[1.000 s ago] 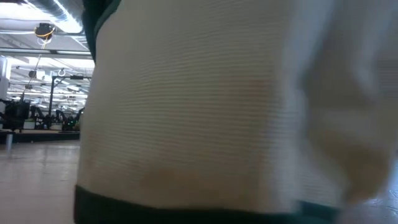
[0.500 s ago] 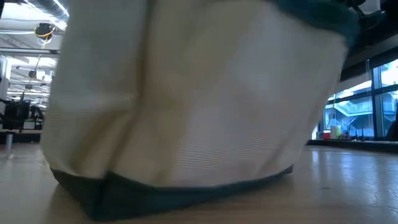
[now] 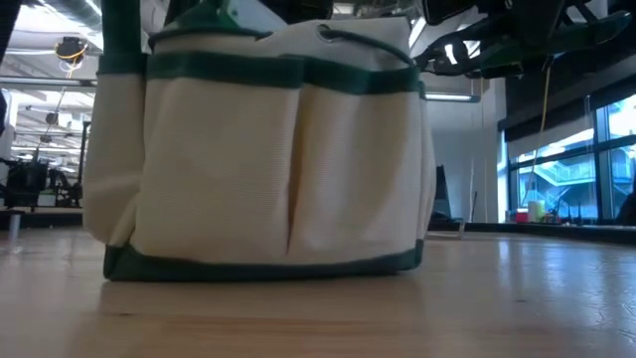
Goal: Pick & Place Garden tools in Gardening bag
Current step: Put the green fruit pruner into the gardening bag
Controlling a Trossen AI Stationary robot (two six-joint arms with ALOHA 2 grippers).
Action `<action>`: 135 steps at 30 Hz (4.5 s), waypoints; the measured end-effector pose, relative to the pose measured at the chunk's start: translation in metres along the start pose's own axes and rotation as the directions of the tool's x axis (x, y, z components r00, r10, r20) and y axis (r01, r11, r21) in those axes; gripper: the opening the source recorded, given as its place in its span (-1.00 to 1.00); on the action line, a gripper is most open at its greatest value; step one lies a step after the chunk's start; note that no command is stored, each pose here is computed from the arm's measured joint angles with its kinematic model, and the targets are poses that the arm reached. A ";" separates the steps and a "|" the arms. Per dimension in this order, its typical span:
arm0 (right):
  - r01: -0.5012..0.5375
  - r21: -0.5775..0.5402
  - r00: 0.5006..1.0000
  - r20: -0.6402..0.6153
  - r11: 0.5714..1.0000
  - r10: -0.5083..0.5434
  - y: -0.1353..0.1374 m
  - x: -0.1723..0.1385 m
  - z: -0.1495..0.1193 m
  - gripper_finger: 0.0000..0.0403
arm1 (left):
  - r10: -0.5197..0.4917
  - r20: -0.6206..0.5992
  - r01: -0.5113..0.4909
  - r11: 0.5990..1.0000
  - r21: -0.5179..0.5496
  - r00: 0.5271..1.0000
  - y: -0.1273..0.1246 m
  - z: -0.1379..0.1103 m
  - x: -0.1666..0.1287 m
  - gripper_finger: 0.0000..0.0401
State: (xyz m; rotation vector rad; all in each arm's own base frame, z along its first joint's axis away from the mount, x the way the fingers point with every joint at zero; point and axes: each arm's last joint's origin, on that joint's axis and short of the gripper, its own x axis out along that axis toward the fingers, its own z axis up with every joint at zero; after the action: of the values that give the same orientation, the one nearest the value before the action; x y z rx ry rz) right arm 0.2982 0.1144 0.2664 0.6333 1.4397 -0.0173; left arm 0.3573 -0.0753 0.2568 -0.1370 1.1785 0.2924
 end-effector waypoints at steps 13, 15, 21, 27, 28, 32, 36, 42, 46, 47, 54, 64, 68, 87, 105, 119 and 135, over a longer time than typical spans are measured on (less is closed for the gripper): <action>0.061 -0.015 0.996 -0.061 0.998 -0.062 -0.006 -0.001 -0.006 -0.68 | 0.086 0.139 -0.072 0.992 -0.105 0.987 0.008 -0.006 -0.041 -1.00; 0.072 -0.021 0.995 -0.072 0.997 -0.073 -0.008 -0.003 -0.006 -0.68 | 0.087 0.166 -0.066 0.989 -0.130 0.982 0.010 -0.006 -0.049 -0.99; 0.044 -0.050 0.998 -0.040 0.998 -0.046 -0.001 -0.021 0.000 -0.68 | 0.074 0.259 -0.023 0.980 -0.196 0.963 0.009 -0.010 -0.071 -1.00; -0.015 -0.085 0.998 0.052 0.996 0.019 0.011 -0.054 0.010 -0.68 | 0.071 0.382 0.040 0.960 -0.276 0.921 -0.002 -0.015 -0.092 -1.00; -0.023 -0.091 0.997 0.076 0.996 0.030 0.014 -0.060 0.012 -0.68 | 0.080 0.406 0.045 0.956 -0.290 0.910 -0.005 -0.017 -0.096 -1.00; -0.076 -0.109 0.984 0.154 0.991 0.092 0.022 -0.084 0.018 -0.68 | 0.134 0.479 0.035 0.945 -0.327 0.867 -0.016 -0.028 -0.110 -0.99; -0.136 -0.130 0.967 0.198 0.982 0.160 0.024 -0.107 0.025 -0.68 | 0.203 0.560 -0.006 0.943 -0.332 0.803 -0.033 -0.043 -0.120 -1.00; -0.295 -0.155 0.935 0.158 0.943 0.318 0.012 -0.124 0.040 -0.68 | 0.255 0.631 -0.023 0.936 -0.352 0.732 -0.054 -0.054 -0.121 -1.00; -0.352 -0.157 0.916 0.143 0.923 0.374 -0.003 -0.132 0.051 -0.68 | 0.236 0.646 0.024 0.930 -0.367 0.726 -0.062 -0.050 -0.117 -0.99; -0.366 -0.152 0.911 0.146 0.918 0.387 -0.007 -0.134 0.054 -0.68 | 0.229 0.655 0.036 0.930 -0.366 0.720 -0.064 -0.048 -0.116 -0.99; -0.467 -0.134 0.860 0.164 0.874 0.484 -0.043 -0.153 0.074 -0.68 | 0.204 0.727 0.060 0.946 -0.320 0.656 -0.072 -0.036 -0.122 -0.99; -0.591 -0.104 0.766 0.239 0.800 0.597 -0.094 -0.180 0.093 -0.68 | 0.302 0.721 -0.220 0.953 -0.208 0.624 -0.041 -0.003 -0.138 -1.00; -0.621 -0.078 0.740 0.272 0.780 0.616 -0.109 -0.189 0.097 -0.68 | 0.370 0.716 -0.433 0.895 -0.105 0.592 -0.023 0.013 -0.146 -0.99; -0.841 -0.041 0.486 0.379 0.539 0.788 -0.170 -0.233 0.133 -0.68 | 0.561 0.682 -0.826 0.553 0.112 0.469 0.031 0.055 -0.153 -0.52; -0.861 -0.012 0.476 0.336 0.509 0.813 -0.175 -0.219 0.150 -0.68 | 0.605 0.674 -0.900 0.366 0.238 0.424 0.061 0.074 -0.153 -0.32; -0.867 -0.036 0.460 0.328 0.498 0.825 -0.173 -0.222 0.152 -0.68 | 0.609 0.628 -0.872 0.284 0.399 0.485 0.054 0.078 -0.120 -0.32; -0.859 -0.039 0.466 0.355 0.510 0.811 -0.178 -0.223 0.151 -0.68 | 0.698 0.603 -0.914 0.204 0.350 0.387 0.029 0.069 -0.129 -0.32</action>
State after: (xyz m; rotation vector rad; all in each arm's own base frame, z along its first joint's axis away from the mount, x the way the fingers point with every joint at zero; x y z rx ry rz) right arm 0.3324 -0.1774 0.4015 1.3631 0.6592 0.5459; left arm 0.3654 -0.0498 0.4033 1.2356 0.8400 0.8157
